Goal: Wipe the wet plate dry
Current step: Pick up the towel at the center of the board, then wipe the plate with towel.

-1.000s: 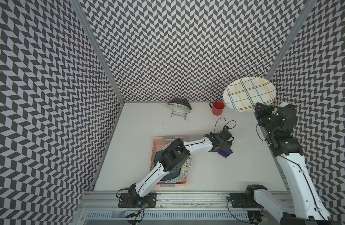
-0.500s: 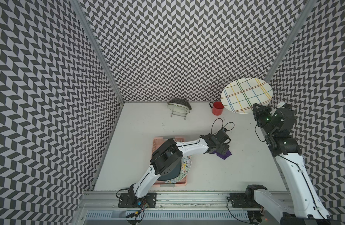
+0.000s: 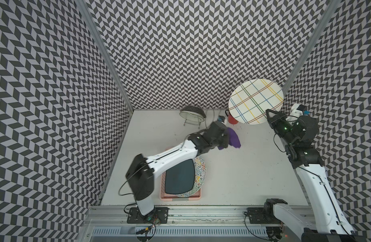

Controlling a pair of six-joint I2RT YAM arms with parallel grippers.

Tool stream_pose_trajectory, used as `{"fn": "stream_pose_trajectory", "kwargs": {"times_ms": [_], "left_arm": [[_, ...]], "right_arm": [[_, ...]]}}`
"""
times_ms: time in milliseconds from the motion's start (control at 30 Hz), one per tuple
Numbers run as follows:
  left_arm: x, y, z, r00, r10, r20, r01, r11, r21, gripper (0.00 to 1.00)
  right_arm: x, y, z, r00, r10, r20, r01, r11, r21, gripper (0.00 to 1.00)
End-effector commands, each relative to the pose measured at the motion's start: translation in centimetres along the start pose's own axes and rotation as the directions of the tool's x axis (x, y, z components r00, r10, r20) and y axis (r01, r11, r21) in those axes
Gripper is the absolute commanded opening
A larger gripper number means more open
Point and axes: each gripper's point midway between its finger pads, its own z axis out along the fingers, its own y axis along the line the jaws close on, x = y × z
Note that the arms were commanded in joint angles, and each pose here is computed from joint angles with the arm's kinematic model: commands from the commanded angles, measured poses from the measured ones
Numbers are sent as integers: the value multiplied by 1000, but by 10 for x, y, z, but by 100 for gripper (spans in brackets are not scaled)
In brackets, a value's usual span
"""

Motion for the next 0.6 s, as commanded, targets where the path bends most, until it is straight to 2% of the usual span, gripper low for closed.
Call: {"fn": "stream_pose_trajectory", "kwargs": {"times_ms": [0, 67, 133, 200, 333, 400, 567], "left_arm": [[-56, 21, -65, 979, -131, 158, 130, 991, 15, 0], [-74, 31, -89, 970, -134, 202, 133, 991, 16, 0], [-84, 39, -99, 969, -116, 219, 116, 993, 14, 0], [-87, 47, -99, 973, -93, 213, 98, 995, -13, 0], [-77, 55, -89, 984, -72, 166, 79, 996, -39, 0], [-68, 57, -84, 988, -72, 138, 77, 996, -35, 0], [-41, 51, -79, 994, -83, 66, 83, 997, 7, 0]], "right_arm": [[20, 38, -5, 990, -130, -59, 116, 973, -199, 0], [40, 48, -8, 983, -154, -102, 122, 957, -262, 0], [65, 61, -12, 975, -165, -151, 106, 935, -338, 0], [93, 77, -16, 964, -154, -215, 53, 908, -415, 0], [127, 101, -24, 950, -44, -308, -122, 857, -500, 0], [135, 114, -26, 944, -21, -331, -168, 829, -534, 0], [129, 128, -15, 952, 42, -304, -205, 825, -527, 0]]}}
